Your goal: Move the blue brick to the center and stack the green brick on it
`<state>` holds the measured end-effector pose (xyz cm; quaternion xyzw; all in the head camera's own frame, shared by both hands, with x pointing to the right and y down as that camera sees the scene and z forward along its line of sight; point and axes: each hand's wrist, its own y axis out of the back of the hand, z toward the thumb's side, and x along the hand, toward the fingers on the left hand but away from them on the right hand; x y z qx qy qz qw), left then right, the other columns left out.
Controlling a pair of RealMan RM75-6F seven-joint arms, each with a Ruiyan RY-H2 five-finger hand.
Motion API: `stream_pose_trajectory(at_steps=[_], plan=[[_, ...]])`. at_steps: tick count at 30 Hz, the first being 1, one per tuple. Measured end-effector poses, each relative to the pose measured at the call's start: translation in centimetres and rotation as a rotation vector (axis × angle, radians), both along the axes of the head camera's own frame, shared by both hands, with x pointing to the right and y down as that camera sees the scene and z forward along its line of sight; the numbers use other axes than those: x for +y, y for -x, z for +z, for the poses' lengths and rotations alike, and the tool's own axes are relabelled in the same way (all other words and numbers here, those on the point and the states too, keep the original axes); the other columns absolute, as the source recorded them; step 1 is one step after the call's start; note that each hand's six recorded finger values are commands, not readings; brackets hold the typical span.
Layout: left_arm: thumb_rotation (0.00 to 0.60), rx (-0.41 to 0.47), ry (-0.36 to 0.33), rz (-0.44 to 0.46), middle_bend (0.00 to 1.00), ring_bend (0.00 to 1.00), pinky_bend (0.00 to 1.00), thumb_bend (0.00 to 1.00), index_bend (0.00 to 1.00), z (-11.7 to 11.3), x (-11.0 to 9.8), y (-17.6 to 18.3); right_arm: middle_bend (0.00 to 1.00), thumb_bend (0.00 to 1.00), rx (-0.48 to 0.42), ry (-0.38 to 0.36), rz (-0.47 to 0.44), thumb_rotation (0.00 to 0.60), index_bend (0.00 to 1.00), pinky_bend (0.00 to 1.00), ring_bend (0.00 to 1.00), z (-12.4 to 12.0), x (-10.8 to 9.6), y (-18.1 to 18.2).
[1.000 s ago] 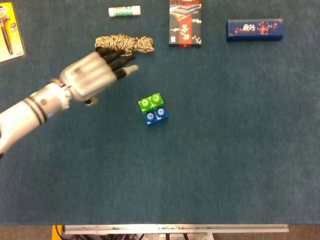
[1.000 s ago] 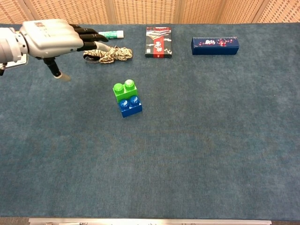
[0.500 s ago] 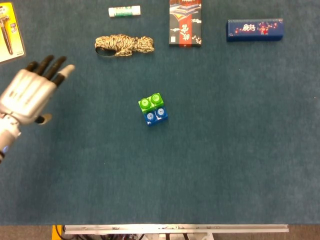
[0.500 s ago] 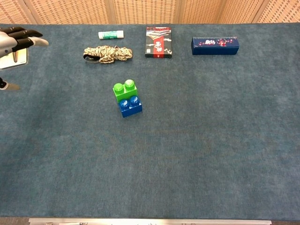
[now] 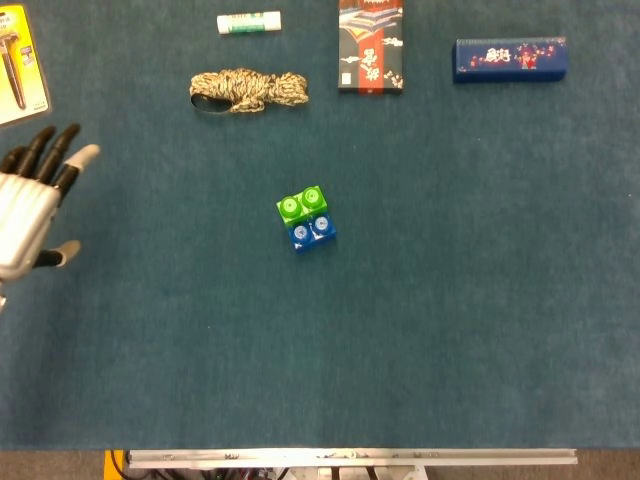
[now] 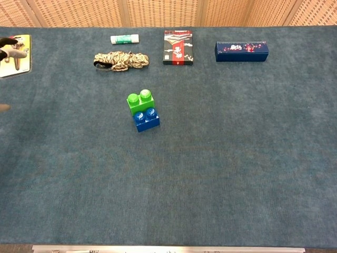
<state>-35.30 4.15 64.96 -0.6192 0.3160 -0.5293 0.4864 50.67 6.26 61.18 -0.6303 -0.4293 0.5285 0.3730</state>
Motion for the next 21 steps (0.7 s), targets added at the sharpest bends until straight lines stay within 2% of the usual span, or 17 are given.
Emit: stream_pose_trajectory(at_steps=[3, 7, 16, 21], plan=[[0.6, 0.01, -0.042, -0.049, 0.06, 0.0, 0.2, 0.13, 0.14, 0.4, 1.4, 1.6, 0.09, 0.0, -0.003, -0.005, 0.002, 0.6, 0.14, 0.0, 0.0, -0.1, 0.1, 0.0], [0.6, 0.026, -0.06, -0.085, 0.06, 0.0, 0.2, 0.13, 0.15, 1.1, 2.9, 2.6, 0.09, 0.0, -0.001, -0.002, -0.001, 0.6, 0.14, 0.0, 0.0, 0.0, 0.1, 0.0], [0.6, 0.082, -0.082, -0.144, 0.1, 0.0, 0.2, 0.13, 0.18, 1.1, 2.8, 3.8, 0.09, 0.0, 0.003, 0.002, -0.001, 0.6, 0.14, 0.0, 0.0, 0.1, 0.2, 0.1], [0.6, 0.083, -0.085, -0.168, 0.11, 0.0, 0.2, 0.13, 0.19, 1.5, 2.7, 4.9, 0.09, 0.0, 0.002, 0.006, 0.002, 0.6, 0.14, 0.0, 0.0, 0.2, 0.2, 0.0]])
